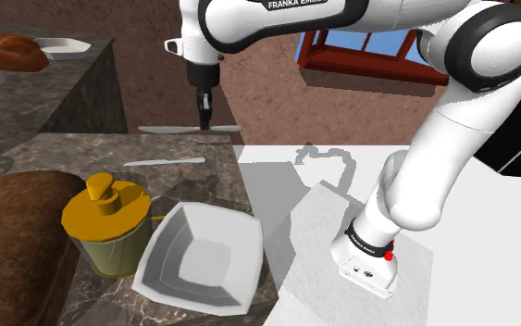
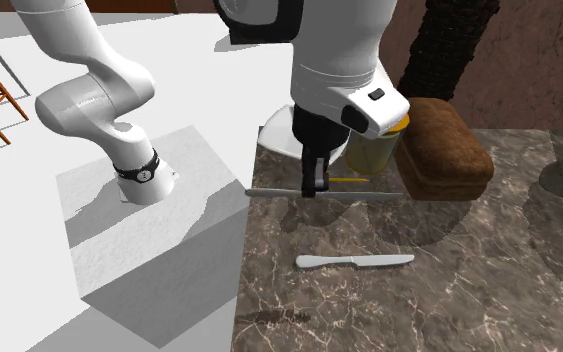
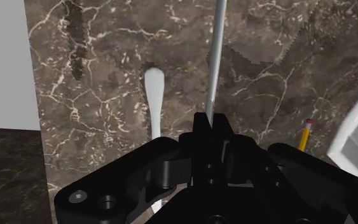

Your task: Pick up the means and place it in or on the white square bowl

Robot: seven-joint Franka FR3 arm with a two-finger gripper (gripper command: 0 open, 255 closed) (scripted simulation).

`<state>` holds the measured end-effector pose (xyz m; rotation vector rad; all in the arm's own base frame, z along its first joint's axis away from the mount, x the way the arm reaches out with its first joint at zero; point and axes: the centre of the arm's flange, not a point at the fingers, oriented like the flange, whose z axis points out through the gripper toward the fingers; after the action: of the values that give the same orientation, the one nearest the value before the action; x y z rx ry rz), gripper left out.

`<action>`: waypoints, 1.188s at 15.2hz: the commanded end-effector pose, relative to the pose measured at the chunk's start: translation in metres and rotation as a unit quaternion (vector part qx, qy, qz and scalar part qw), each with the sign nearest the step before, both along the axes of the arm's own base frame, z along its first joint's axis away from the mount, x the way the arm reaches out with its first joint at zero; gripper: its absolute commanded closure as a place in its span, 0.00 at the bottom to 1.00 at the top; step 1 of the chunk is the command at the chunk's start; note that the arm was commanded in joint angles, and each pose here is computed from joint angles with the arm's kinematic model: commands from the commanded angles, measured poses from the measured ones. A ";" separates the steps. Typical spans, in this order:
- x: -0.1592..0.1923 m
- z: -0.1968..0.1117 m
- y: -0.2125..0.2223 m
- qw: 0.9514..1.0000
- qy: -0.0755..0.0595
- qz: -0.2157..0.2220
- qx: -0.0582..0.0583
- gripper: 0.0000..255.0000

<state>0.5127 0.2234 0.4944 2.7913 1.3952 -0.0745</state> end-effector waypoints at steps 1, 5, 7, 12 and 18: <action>-0.021 0.000 0.013 1.000 0.000 -0.001 0.000 1.00; -0.064 0.003 0.044 1.000 0.000 -0.001 0.000 1.00; -0.085 0.004 0.059 1.000 0.000 -0.001 0.000 1.00; -0.139 0.008 0.098 1.000 0.000 -0.001 0.000 1.00; -0.204 0.012 0.143 1.000 0.000 -0.001 0.000 1.00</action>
<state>0.3227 0.3582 0.5045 2.7915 1.3942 -0.0743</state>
